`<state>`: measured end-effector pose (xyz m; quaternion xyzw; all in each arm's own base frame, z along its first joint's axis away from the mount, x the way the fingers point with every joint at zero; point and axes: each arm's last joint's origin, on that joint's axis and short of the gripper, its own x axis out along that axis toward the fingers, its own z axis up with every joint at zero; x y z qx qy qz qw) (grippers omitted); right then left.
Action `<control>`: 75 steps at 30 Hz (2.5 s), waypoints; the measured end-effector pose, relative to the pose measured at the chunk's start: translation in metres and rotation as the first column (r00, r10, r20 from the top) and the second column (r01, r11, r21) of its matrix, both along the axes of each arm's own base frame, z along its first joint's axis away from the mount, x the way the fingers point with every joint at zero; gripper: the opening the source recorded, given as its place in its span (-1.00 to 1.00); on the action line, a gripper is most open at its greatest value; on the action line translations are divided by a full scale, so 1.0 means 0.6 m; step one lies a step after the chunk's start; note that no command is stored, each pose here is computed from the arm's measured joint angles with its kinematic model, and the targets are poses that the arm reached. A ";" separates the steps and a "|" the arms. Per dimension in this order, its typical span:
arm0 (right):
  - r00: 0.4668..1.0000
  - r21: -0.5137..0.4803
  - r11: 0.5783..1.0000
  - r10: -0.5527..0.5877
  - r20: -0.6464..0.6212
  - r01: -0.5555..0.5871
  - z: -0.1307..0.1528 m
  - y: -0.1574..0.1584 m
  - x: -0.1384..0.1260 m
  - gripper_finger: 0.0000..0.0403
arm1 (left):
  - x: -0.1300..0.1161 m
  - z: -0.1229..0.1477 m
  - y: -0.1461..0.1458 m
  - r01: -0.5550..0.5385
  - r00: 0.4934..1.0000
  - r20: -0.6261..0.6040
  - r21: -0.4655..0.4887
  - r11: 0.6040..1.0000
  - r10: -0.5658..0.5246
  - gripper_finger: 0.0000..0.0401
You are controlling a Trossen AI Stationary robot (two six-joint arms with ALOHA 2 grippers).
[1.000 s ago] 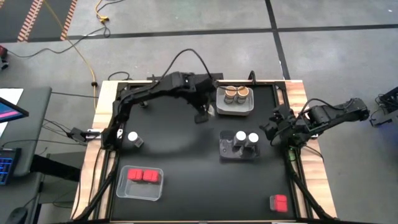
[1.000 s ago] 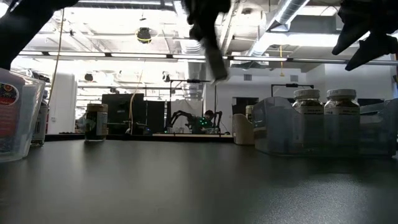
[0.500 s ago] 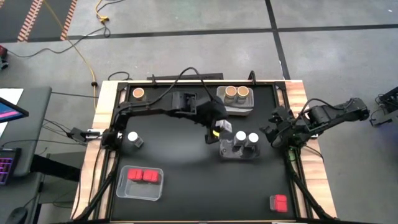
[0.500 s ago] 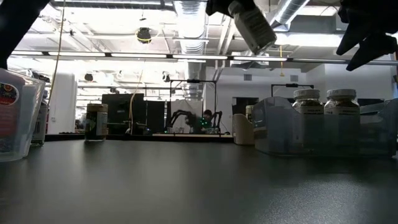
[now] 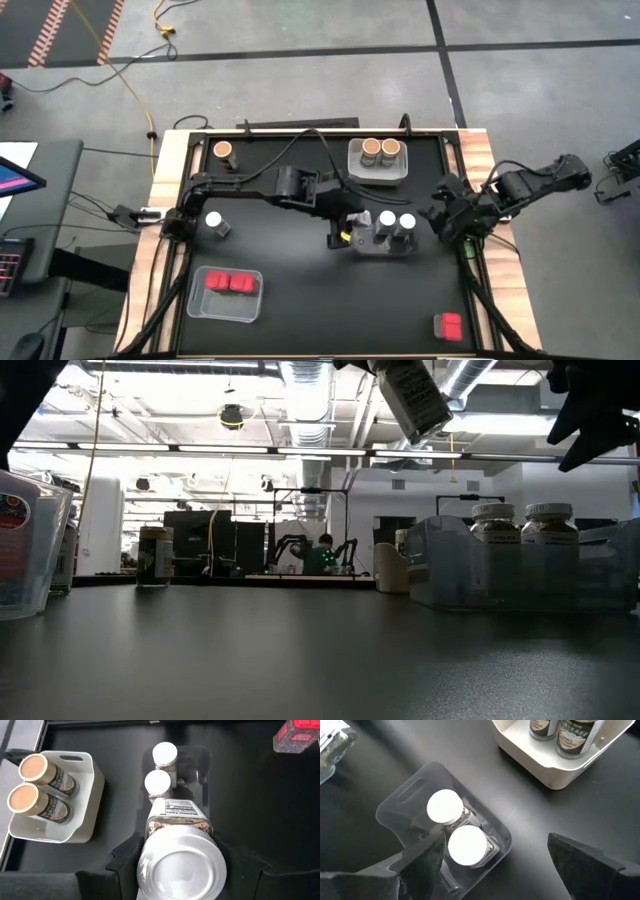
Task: Sort spices by type
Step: Put the top white spice bottle in the black bin
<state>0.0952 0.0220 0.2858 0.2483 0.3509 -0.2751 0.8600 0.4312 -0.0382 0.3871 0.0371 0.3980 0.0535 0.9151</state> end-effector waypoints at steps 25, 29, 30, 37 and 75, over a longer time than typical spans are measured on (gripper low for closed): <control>0.867 -0.398 0.822 0.485 0.111 -0.409 0.010 0.070 0.165 0.87 | 0.006 -0.039 -0.003 0.019 0.996 -0.084 -0.105 0.994 -0.028 0.04; 0.844 -0.373 0.813 0.522 0.125 -0.448 0.000 0.072 0.195 0.87 | 0.006 -0.039 -0.003 0.018 0.996 -0.079 -0.106 0.994 -0.027 0.04; 0.841 -0.363 0.813 0.527 0.124 -0.456 -0.005 0.072 0.202 0.87 | 0.007 -0.038 -0.003 0.016 0.997 -0.075 -0.108 0.994 -0.025 0.04; 0.830 -0.360 0.806 0.542 0.132 -0.470 -0.028 0.069 0.248 0.87 | 0.009 -0.037 -0.004 0.008 0.998 -0.059 -0.117 0.993 -0.015 0.04; 0.839 -0.297 0.810 0.542 0.051 -0.505 -0.061 0.072 0.263 0.08 | 0.014 -0.033 0.001 -0.012 1.000 -0.019 -0.089 0.996 0.011 0.31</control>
